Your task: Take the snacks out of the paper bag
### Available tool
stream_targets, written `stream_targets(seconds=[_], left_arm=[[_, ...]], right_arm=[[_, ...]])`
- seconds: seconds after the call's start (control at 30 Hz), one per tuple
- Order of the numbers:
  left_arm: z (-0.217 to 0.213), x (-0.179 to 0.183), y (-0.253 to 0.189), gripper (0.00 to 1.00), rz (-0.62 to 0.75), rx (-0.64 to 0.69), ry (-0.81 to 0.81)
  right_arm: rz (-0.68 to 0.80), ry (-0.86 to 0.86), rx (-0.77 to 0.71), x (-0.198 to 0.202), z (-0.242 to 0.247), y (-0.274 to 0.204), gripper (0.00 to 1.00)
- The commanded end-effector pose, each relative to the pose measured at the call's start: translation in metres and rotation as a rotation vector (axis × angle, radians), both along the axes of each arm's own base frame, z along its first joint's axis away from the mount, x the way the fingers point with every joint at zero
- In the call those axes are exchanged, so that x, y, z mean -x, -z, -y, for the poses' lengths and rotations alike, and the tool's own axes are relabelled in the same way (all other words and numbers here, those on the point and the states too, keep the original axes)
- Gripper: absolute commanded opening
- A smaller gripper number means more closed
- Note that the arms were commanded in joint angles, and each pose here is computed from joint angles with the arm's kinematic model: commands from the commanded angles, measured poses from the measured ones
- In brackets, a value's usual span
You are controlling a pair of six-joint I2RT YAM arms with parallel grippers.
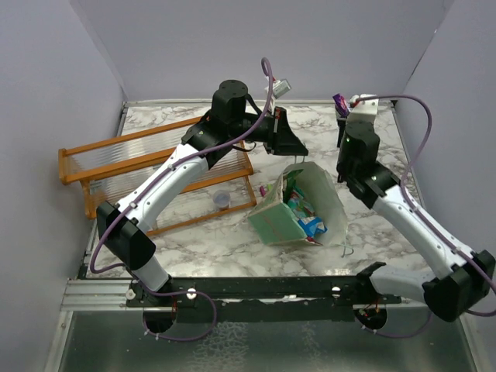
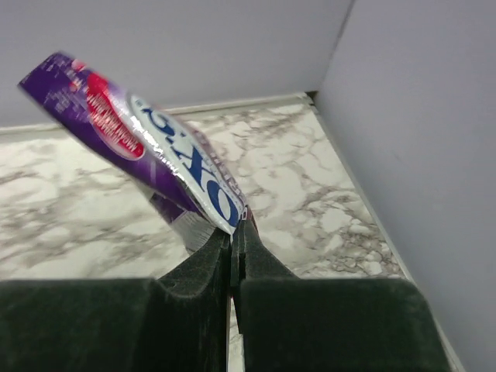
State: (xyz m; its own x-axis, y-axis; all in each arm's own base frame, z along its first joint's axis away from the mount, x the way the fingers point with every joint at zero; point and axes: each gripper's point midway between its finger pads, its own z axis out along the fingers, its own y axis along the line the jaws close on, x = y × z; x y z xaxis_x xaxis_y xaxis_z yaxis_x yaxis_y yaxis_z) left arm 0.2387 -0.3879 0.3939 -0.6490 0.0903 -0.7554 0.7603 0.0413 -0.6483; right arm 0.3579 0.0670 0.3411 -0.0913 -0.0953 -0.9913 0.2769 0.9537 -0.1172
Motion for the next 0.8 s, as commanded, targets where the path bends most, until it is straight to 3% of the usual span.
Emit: stream_targets(seconds=[0.0,0.1,0.33,0.47,0.53,0.63,0.77], left_arm=[[-0.005,0.007,-0.022,0.0,0.04,0.037,-0.002],[-0.005,0.007,-0.02,0.0,0.03,0.036,0.002],[-0.006,0.01,-0.016,0.0,0.022,0.041,0.012],[-0.006,0.01,-0.015,0.0,0.017,0.041,0.013],[-0.005,0.01,-0.016,0.0,0.016,0.044,0.013],[-0.005,0.01,-0.016,0.0,0.013,0.045,0.011],[-0.005,0.01,-0.015,0.0,0.008,0.044,0.012]], right_arm=[[0.018,0.095,-0.112,-0.056,0.047,0.004,0.01],[-0.103,0.201,-0.09,-0.08,0.087,0.051,0.01],[-0.298,0.401,0.008,-0.09,0.168,0.132,0.01],[-0.383,0.387,0.017,-0.107,0.167,0.174,0.01],[-0.444,0.288,-0.05,-0.124,0.148,0.198,0.04],[-0.512,0.062,-0.221,-0.15,0.099,0.214,0.19],[-0.506,-0.122,-0.367,-0.15,0.058,0.194,0.59]])
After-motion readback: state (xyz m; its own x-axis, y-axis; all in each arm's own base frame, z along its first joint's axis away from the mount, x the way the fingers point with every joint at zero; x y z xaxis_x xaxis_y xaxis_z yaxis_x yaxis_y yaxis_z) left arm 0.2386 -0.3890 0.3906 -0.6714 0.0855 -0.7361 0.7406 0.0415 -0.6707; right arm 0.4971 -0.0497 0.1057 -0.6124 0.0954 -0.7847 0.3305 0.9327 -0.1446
